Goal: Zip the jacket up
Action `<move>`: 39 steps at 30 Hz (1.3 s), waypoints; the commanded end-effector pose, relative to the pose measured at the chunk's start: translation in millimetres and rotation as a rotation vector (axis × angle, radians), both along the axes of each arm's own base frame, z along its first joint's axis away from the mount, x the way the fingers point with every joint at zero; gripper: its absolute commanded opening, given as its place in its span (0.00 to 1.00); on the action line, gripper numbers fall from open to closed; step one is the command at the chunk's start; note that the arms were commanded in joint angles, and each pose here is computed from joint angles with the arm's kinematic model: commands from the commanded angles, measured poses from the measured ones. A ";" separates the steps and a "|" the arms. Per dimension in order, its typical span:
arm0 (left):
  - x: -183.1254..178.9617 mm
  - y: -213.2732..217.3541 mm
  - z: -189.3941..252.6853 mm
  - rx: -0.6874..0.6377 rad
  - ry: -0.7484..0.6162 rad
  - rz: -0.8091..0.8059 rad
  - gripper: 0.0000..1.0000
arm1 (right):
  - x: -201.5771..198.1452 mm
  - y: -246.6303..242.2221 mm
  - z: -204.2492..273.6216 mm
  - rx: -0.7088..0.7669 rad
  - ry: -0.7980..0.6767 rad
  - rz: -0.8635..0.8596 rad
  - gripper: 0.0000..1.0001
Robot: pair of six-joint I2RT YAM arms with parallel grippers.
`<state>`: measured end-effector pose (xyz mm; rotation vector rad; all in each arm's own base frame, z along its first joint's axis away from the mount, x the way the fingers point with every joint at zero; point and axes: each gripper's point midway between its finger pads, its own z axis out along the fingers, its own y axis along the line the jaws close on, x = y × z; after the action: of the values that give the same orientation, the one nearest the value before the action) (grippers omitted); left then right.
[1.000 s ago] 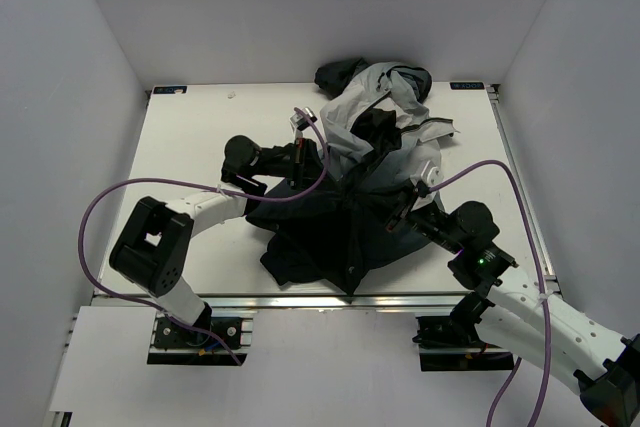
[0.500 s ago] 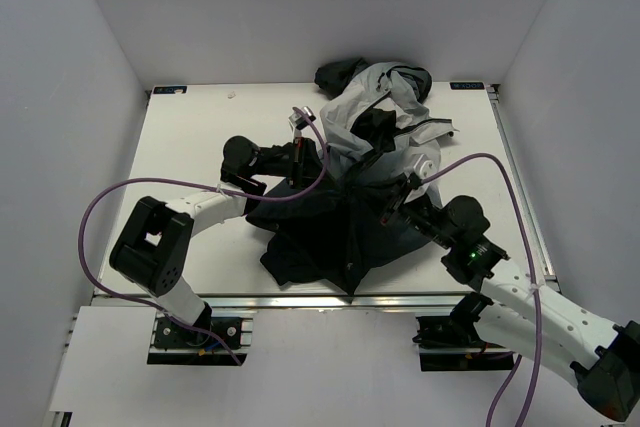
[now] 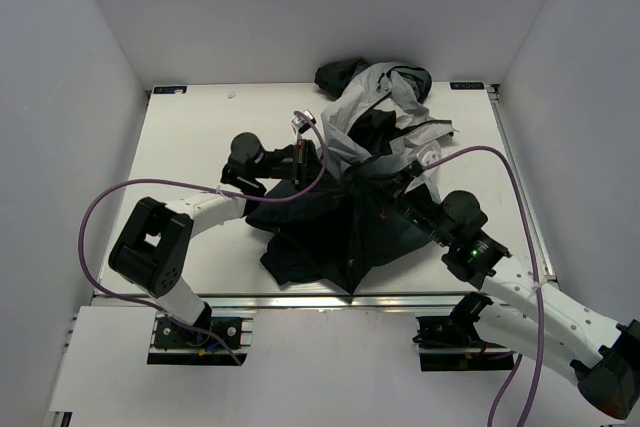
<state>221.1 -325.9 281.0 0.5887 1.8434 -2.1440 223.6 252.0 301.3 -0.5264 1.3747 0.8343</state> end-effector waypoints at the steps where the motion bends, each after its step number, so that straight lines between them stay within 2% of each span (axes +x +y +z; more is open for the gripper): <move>1: -8.7 4.3 -14.4 0.076 -0.012 -0.024 0.00 | 18.7 -26.1 64.7 0.138 -0.064 -0.169 0.00; 7: -1.8 9.3 -33.5 0.255 -0.114 0.055 0.00 | 33.0 -32.2 61.2 0.124 0.004 -0.250 0.00; 16: -31.4 21.3 -48.5 0.258 -0.104 0.019 0.00 | 52.6 -32.8 57.3 0.083 0.090 -0.334 0.00; 20: -38.2 23.1 -67.9 0.366 -0.097 0.011 0.00 | 54.6 -35.3 56.6 0.109 0.139 -0.351 0.00; 24: -44.1 24.0 -69.4 0.355 -0.081 0.001 0.00 | 49.5 -28.7 47.1 0.059 0.175 -0.307 0.00; 29: -43.9 18.0 -68.0 0.296 -0.010 -0.016 0.00 | 29.0 -15.5 -13.7 -0.068 0.316 -0.193 0.00; 31: -42.7 15.7 -72.3 0.292 0.024 -0.033 0.00 | 16.4 -8.9 -26.1 -0.094 0.337 -0.119 0.15; 36: -38.2 11.6 -69.8 0.272 0.044 -0.034 0.00 | 8.4 -10.2 -59.7 -0.177 0.414 -0.101 0.31; 37: -37.1 10.8 -68.3 0.268 0.044 -0.033 0.00 | 8.5 -10.9 -61.5 -0.191 0.417 -0.103 0.39; 39: -35.5 9.8 -66.2 0.267 0.048 -0.031 0.00 | 7.9 -10.9 -61.5 -0.209 0.422 -0.099 0.46</move>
<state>193.2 -315.6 198.4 0.5718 2.2326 -1.8981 225.5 245.5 230.4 -0.4558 1.8920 0.7891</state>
